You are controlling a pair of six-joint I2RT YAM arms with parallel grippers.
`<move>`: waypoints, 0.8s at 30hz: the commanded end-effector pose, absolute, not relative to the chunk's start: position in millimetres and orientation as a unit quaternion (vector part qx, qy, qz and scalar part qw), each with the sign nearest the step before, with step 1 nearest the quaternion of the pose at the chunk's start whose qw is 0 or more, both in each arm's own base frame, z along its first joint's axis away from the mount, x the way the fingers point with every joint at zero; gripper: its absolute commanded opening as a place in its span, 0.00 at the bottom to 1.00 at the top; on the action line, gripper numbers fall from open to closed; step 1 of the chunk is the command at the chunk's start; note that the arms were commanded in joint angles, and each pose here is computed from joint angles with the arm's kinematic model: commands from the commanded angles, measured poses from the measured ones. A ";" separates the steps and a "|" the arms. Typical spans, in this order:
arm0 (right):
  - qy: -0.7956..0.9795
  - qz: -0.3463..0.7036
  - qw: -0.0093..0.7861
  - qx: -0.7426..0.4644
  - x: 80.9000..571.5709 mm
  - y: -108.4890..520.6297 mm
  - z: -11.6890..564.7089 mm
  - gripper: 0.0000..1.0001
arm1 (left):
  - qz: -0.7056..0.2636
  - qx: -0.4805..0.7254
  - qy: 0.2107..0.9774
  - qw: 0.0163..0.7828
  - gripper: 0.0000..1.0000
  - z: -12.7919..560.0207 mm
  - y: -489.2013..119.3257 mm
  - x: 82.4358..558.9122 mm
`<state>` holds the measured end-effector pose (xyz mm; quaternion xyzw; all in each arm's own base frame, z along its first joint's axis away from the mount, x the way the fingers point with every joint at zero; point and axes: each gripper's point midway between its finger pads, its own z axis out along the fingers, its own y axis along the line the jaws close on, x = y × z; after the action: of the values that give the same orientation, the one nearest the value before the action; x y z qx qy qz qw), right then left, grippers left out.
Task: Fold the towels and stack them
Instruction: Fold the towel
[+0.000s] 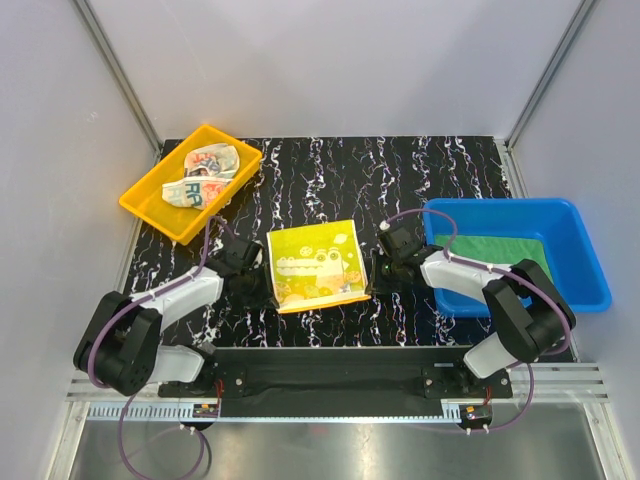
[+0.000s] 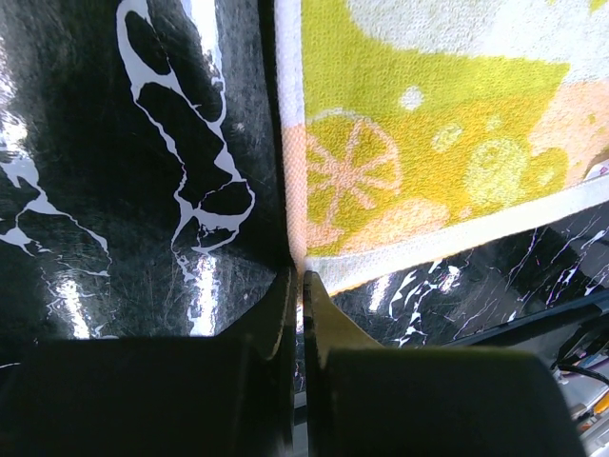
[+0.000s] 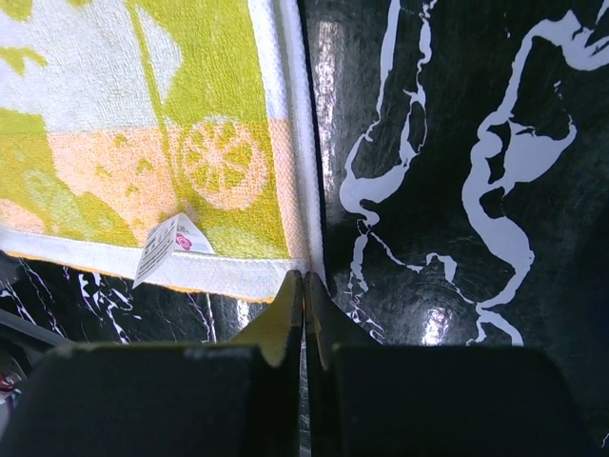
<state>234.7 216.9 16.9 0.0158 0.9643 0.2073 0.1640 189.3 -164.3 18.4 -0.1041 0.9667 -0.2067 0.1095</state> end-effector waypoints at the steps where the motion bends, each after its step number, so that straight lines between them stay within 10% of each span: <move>1: 0.968 0.188 0.165 0.019 233.7 210.2 4.4 0.00 | -0.214 -0.098 0.964 0.126 0.00 22.0 -165.3 193.9; 12: 0.960 0.189 0.209 0.007 247.0 208.5 71.5 0.00 | -0.242 -0.097 0.948 0.181 0.00 96.1 -176.7 218.3; 24: 0.968 0.160 0.191 0.018 230.5 191.4 6.2 0.00 | -0.224 -0.084 0.960 0.143 0.00 24.3 -184.5 191.5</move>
<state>221.5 195.4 13.7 0.0185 0.9700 0.1737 0.1689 177.8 -181.7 24.9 -0.0819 0.9653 -0.2208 0.1132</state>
